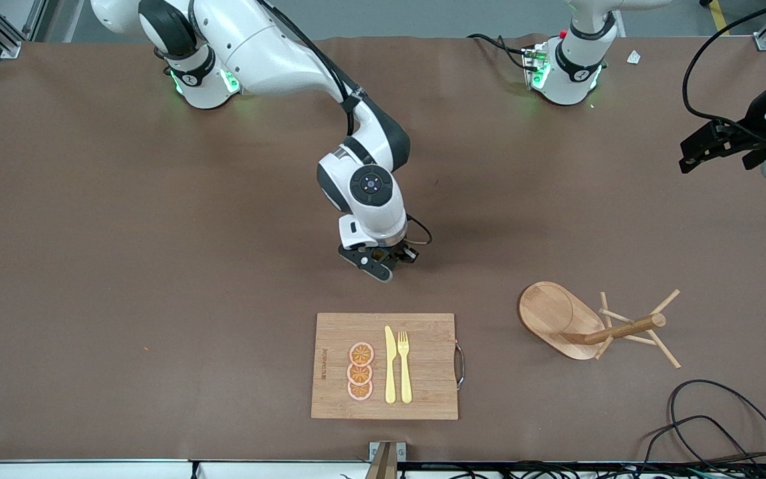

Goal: Transfer cup from left to right arm and place
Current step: 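Carry the mug away from the cutting board with the right gripper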

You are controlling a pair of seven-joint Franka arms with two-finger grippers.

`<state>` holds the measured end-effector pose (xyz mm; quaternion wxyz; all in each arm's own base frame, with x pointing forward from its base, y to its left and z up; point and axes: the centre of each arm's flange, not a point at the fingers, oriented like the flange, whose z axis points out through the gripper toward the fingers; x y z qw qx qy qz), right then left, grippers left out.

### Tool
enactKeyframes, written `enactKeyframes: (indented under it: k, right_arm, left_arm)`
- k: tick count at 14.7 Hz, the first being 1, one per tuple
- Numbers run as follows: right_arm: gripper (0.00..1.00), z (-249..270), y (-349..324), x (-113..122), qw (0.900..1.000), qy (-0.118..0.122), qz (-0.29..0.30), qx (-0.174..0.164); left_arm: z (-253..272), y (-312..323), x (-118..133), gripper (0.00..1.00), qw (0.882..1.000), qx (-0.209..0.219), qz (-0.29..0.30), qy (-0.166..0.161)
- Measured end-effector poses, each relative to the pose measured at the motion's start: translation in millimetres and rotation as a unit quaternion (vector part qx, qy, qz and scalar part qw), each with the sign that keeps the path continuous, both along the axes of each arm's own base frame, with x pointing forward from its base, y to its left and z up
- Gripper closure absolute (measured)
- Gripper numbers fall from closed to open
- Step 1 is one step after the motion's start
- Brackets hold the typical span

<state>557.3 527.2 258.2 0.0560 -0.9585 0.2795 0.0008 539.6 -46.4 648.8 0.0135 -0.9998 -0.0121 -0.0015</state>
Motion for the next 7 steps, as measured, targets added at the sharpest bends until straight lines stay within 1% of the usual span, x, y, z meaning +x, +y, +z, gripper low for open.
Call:
enactKeyframes:
  k: [1, 3, 5, 7]
  right_arm:
    - [0.95, 3.5, -3.6, 2.4, 1.000, 0.001, 0.008, -0.005]
    - [0.95, 13.8, -23.8, 17.9, 0.999, 0.000, 0.033, -0.021]
    - [0.95, 24.7, -64.4, 45.5, 0.997, 0.013, 0.065, -0.036]
    - [0.95, 49.6, -120.6, 79.2, 0.994, 0.022, 0.099, -0.041]
  left_arm:
    - [0.8, -2.5, -2.1, 0.00, 1.000, 0.000, -0.003, 0.000]
    - [0.2, -7.1, -4.4, 0.00, 1.000, 0.001, -0.007, 0.001]
    - [-2.0, -7.4, -4.5, 0.00, 1.000, 0.001, -0.007, 0.003]
    - [-6.3, -13.0, -5.4, 0.00, 1.000, 0.004, -0.012, 0.008]
